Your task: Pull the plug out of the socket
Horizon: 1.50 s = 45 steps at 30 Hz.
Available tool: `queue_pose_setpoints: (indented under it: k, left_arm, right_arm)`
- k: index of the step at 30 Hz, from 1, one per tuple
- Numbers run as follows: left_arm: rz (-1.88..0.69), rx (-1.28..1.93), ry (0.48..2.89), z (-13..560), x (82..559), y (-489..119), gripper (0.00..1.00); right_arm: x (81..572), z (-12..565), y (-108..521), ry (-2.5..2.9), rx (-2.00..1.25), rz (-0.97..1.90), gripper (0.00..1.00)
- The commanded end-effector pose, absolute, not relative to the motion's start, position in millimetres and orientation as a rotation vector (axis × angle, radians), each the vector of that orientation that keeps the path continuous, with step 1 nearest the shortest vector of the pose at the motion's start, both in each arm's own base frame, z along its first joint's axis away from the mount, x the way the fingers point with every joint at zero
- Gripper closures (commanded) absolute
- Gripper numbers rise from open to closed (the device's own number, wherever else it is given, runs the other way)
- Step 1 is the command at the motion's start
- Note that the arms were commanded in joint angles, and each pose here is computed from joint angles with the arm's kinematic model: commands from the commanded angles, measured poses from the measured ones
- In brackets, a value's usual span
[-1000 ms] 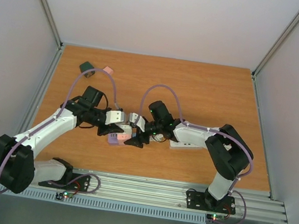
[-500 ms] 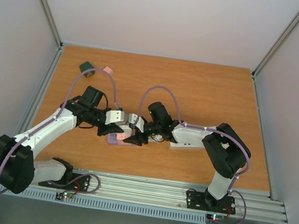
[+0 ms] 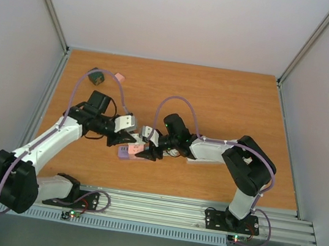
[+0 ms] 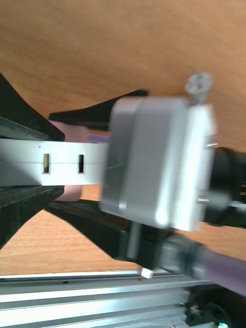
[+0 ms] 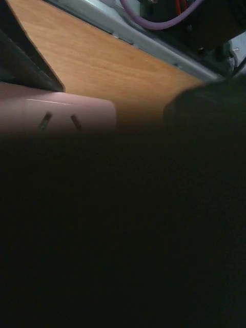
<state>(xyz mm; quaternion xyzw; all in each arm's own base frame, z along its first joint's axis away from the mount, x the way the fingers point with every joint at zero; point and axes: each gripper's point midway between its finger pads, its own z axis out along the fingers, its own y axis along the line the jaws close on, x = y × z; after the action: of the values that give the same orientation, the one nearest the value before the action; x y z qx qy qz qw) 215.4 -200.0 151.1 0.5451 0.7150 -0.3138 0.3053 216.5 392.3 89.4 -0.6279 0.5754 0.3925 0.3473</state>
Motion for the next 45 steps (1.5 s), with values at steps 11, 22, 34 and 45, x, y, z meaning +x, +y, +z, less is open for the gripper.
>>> queue_pose_setpoints:
  k: [11, 22, 34, 45]
  left_arm:
    - [-0.815, 1.396, 1.684, 208.1, 232.4, -199.2, 0.99]
    - [-0.768, 1.364, 1.687, 226.3, 233.6, -186.2, 0.99]
    - [-0.834, 1.392, 1.650, 232.3, 203.7, -184.9, 0.98]
    - [-0.975, 1.473, 1.654, 221.1, 177.5, -186.5, 0.96]
  right_arm:
    - [202.4, 74.4, 387.0, 1.568, -1.657, 1.033, 0.41]
    - [211.5, 149.3, 400.5, 1.496, -1.575, 1.088, 0.19]
    - [198.2, 201.9, 378.2, 1.501, -1.540, 1.206, 0.25]
    - [189.6, 233.7, 379.6, 1.498, -1.509, 1.288, 0.44]
